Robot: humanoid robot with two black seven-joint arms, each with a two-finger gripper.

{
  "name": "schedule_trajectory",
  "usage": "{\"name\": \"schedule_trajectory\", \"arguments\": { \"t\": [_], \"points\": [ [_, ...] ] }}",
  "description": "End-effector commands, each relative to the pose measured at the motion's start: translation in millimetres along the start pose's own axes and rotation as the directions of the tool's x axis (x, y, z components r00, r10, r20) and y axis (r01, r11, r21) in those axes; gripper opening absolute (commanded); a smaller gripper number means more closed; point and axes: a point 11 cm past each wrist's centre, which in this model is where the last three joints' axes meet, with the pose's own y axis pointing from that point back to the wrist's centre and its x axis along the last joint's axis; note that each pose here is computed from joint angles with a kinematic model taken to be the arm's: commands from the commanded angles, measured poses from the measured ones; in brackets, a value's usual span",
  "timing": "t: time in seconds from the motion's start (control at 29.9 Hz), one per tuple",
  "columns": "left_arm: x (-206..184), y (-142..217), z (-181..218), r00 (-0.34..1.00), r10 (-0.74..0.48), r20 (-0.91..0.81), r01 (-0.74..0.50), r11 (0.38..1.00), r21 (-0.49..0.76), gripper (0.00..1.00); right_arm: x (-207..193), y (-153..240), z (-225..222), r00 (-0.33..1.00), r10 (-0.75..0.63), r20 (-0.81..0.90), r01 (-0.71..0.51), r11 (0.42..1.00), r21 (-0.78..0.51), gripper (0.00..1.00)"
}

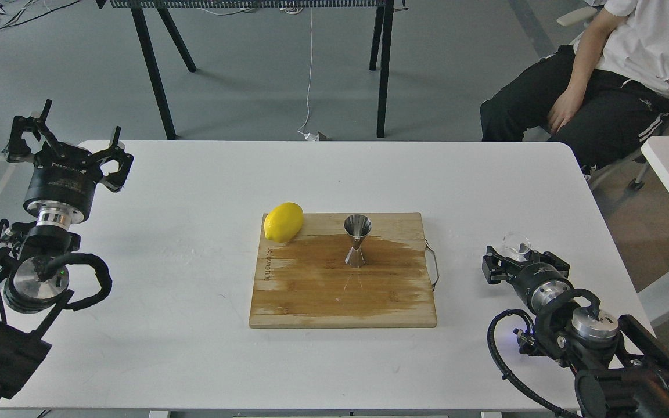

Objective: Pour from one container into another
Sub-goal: 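Grasp the small clear glass cup with the right gripper, then carry the glass cup with the right gripper above the jigger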

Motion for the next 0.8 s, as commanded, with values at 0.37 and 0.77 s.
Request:
{"name": "schedule_trajectory", "arguments": {
  "t": [0.37, 0.77],
  "points": [
    [6, -1, 5, 1.0, 0.013, 0.01, -0.013, 1.0, -0.009, 1.0, -27, 6, 17, 0.994, -0.106, -0.034, 0.103, 0.992, -0.067, 0.31],
    [7, -1, 11, 1.0, 0.013, 0.027, -0.013, 1.0, -0.01, 1.0, -125, 39, 59, 0.894, -0.343, -0.287, 0.279, 0.93, -0.24, 0.28]
  ]
}}
